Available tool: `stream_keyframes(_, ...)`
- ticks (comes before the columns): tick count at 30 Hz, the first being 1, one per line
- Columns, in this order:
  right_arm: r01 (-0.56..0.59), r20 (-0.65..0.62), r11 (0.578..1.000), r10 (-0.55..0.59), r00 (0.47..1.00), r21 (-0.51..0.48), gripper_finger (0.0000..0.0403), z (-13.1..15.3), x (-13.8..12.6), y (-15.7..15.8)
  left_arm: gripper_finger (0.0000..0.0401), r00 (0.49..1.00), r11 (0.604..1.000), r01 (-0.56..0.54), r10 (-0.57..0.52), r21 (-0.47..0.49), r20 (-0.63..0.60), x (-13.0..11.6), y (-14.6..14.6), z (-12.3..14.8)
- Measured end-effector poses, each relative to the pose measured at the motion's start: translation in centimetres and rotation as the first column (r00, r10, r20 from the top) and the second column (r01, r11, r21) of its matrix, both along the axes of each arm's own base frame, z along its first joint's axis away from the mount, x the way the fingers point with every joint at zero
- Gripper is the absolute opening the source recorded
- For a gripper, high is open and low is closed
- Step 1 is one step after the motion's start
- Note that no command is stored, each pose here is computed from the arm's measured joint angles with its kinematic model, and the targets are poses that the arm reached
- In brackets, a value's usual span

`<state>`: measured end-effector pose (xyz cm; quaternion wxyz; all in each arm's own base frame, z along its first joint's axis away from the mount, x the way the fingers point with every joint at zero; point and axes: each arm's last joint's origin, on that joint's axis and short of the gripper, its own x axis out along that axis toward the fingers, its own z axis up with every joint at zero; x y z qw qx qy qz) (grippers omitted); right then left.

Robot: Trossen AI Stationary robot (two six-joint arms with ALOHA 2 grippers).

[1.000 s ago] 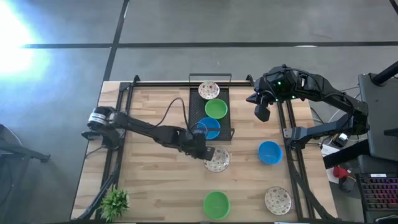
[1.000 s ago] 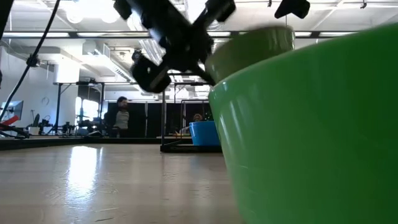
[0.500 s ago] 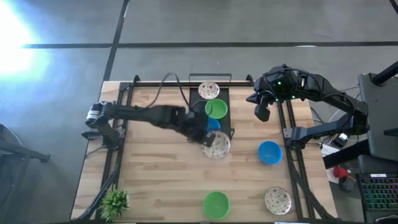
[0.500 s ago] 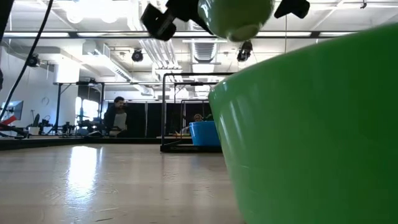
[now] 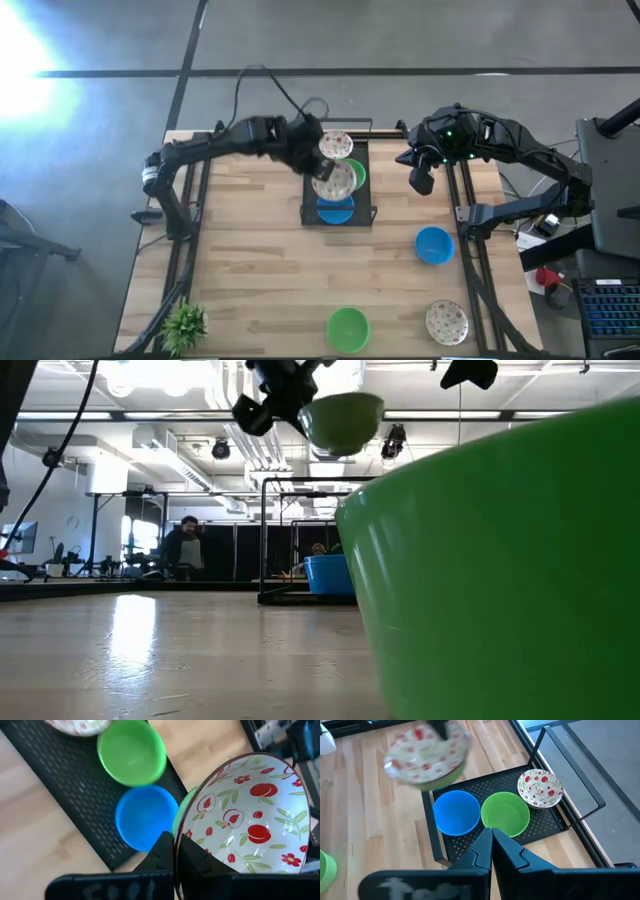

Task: Pick & Place Mini bowls
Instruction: Stack the top white bowl on the white bowl on the shelf

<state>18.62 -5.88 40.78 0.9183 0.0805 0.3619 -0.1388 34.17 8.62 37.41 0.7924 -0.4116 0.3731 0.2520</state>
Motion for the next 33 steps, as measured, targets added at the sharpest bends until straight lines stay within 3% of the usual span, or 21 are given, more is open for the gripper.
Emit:
stream_keyframes(8,0.004,0.001,1.000,-0.004,1.000,0.003,0.0008,0.0,0.0,0.0,0.0001,0.993,0.992,-0.120,0.120,0.044,0.002,-2.2,7.1,-0.3)
stream_keyframes(13,0.008,0.009,1.000,-0.008,1.000,0.002,0.0008,0.1,0.1,0.0,0.0001,0.983,0.982,-0.181,0.183,0.051,-0.023,-2.6,10.2,-2.1)
stream_keyframes(22,0.008,0.024,1.000,-0.008,1.000,-0.002,0.0008,0.2,0.2,-0.1,0.0001,0.976,0.973,-0.219,0.218,0.075,0.019,-0.9,13.5,-6.1)
stream_keyframes(33,0.012,0.027,1.000,-0.012,1.000,-0.001,0.0008,0.2,0.2,-0.1,0.0001,0.977,0.977,-0.212,0.213,0.023,-0.031,1.0,15.5,-10.7)
